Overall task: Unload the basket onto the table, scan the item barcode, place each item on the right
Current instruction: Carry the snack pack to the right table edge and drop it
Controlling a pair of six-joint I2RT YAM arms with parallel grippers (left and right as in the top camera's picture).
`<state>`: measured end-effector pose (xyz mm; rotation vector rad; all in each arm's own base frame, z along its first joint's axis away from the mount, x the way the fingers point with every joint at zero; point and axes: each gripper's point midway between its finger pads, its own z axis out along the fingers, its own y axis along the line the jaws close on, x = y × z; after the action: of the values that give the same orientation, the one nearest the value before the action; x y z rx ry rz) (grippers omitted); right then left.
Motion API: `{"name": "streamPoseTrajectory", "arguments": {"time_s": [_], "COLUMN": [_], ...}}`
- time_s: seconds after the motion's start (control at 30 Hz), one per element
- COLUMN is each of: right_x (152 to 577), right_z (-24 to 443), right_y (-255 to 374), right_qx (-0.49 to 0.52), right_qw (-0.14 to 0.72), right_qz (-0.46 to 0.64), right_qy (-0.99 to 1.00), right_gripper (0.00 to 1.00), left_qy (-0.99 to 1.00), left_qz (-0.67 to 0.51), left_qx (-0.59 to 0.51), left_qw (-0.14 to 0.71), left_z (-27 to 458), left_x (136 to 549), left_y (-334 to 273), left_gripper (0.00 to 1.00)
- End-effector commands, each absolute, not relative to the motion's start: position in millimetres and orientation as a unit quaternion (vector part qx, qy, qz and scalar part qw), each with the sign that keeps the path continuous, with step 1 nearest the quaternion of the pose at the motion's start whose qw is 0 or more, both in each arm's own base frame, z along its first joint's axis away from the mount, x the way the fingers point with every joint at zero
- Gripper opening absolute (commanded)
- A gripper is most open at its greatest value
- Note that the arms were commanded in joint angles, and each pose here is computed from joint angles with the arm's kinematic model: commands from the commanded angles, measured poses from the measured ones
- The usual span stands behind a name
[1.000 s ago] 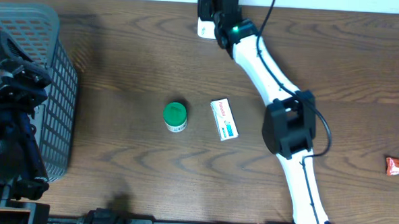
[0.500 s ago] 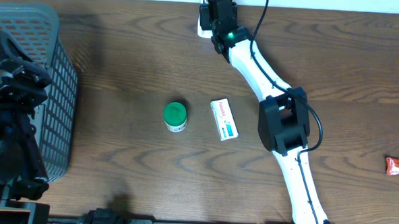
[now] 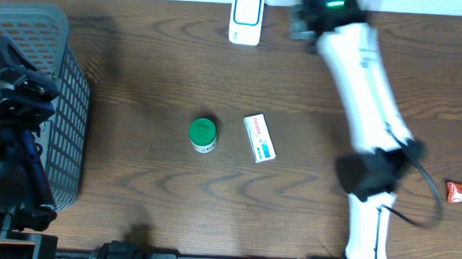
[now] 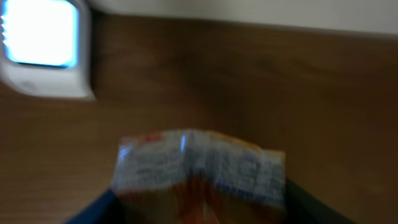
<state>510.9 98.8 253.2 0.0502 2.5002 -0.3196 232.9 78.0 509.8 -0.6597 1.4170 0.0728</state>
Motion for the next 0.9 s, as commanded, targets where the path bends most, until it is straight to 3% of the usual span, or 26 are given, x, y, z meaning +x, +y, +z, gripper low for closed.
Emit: {"name": "streamPoseTrajectory", "arguments": {"time_s": [0.0, 0.27, 0.4, 0.53, 0.8, 0.87], "right_x": [478.6, 421.1, 397.0, 373.5, 329.4, 326.5], "right_z": [286.7, 230.0, 187.4, 150.5, 101.6, 97.8], "right_y": [8.4, -148.0, -197.2, -229.9, -272.1, -275.5], "right_qx": [0.137, 0.326, 0.387, 0.426, 0.459, 0.471], "right_qw": [0.288, 0.141, 0.087, 0.050, 0.000, 0.002], "right_qz": [-0.155, -0.173, -0.152, -0.148, -0.144, -0.124], "right_qy": [0.935, 0.919, 0.905, 0.891, 0.877, 0.873], "right_gripper": [0.57, 0.57, 0.53, 0.54, 0.73, 0.86], "left_qy": [0.628, 0.609, 0.619, 0.652, 0.666, 0.666], "left_qz": [0.021, 0.007, 0.014, -0.001, -0.019, -0.019], "left_qx": [-0.315, -0.321, -0.313, -0.233, -0.174, -0.174], "left_qw": [0.711, 0.725, 0.720, 0.722, 0.725, 0.725], "left_z": [510.4, 520.8, 516.2, 513.6, 509.8, 509.4], "left_x": [231.9, 231.6, 233.0, 247.0, 259.0, 259.6], "left_y": [80.2, 80.2, 78.9, 56.1, 37.5, 37.5], "left_gripper": [0.84, 0.84, 0.84, 0.84, 0.84, 0.84]}}
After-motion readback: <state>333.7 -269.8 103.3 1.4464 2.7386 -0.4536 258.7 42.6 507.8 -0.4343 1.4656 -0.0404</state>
